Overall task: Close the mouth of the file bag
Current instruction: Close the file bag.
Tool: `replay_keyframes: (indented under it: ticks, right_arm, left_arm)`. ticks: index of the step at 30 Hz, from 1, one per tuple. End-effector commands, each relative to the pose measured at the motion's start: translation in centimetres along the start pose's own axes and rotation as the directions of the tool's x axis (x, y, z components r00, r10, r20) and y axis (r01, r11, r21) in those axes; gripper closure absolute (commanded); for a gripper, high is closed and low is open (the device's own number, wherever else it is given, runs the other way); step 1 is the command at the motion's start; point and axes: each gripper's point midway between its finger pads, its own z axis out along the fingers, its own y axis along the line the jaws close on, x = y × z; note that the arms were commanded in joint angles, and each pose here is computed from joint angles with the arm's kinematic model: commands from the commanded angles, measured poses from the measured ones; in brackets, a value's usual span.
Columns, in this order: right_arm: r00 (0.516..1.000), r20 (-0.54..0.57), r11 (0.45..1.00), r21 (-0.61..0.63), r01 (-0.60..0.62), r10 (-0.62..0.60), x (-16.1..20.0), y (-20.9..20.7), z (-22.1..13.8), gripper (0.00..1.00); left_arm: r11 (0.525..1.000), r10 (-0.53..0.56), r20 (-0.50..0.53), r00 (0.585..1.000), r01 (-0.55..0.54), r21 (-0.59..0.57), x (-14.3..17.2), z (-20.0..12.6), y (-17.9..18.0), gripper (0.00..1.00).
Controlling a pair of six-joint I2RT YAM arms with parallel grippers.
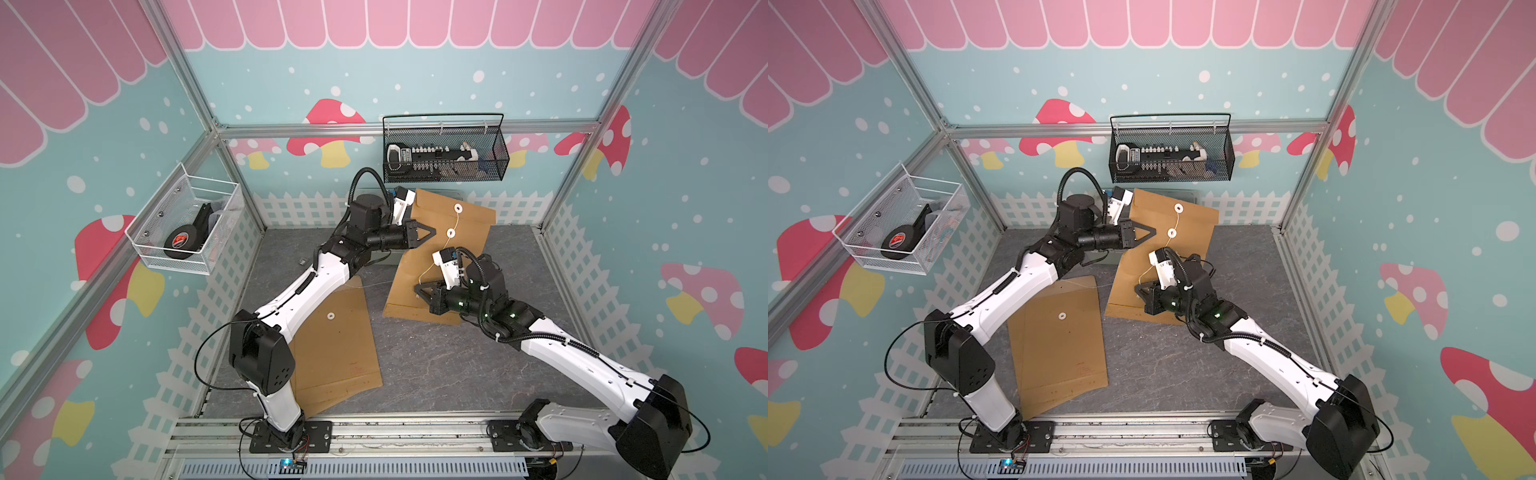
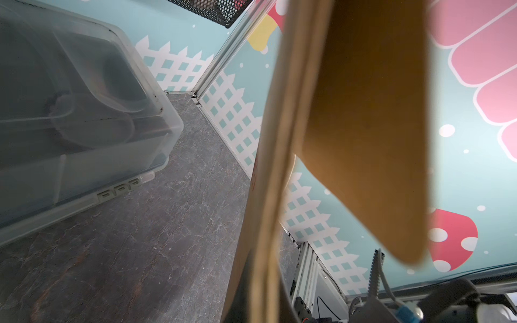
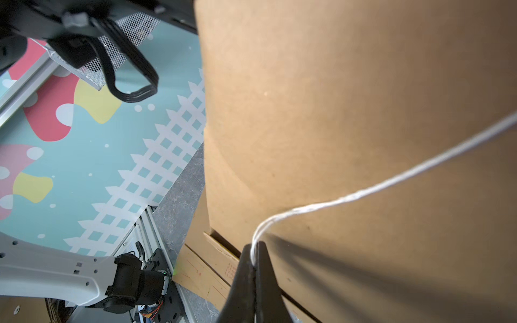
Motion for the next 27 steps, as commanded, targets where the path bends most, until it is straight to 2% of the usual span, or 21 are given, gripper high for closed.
replay_keyframes:
  ticks: [1, 8, 16, 21, 27]
  right_arm:
    - [0.999, 0.043, 1.000, -0.004, -0.012, 0.012, -0.9, -0.3, -0.2, 1.00]
    - [0.998, 0.038, 0.999, -0.005, -0.043, 0.044, -0.2, -1.1, -0.4, 1.00]
    - [0.993, 0.093, 0.998, -0.014, -0.067, 0.068, -0.8, -0.6, -2.2, 1.00]
    - [0.996, 0.088, 1.000, -0.002, -0.021, 0.021, -1.4, 0.4, -2.5, 1.00]
    - [0.998, 0.052, 0.999, -0.024, 0.048, -0.047, -1.9, 2.5, -1.2, 1.00]
  left_arm:
    - [0.995, 0.054, 0.038, 0.998, -0.057, 0.079, -1.8, -1.2, -3.0, 1.00]
    - [0.992, 0.048, 0.051, 0.998, -0.054, 0.115, -1.8, -1.3, -3.0, 1.00]
    - [0.997, 0.029, 0.115, 0.993, -0.037, 0.070, -2.7, -1.3, -1.0, 1.00]
    - [0.997, 0.022, 0.108, 0.994, -0.030, 0.073, -2.2, -0.5, -0.2, 1.00]
    - [0.995, 0.032, 0.085, 0.996, -0.039, 0.087, -1.5, -0.2, -0.2, 1.00]
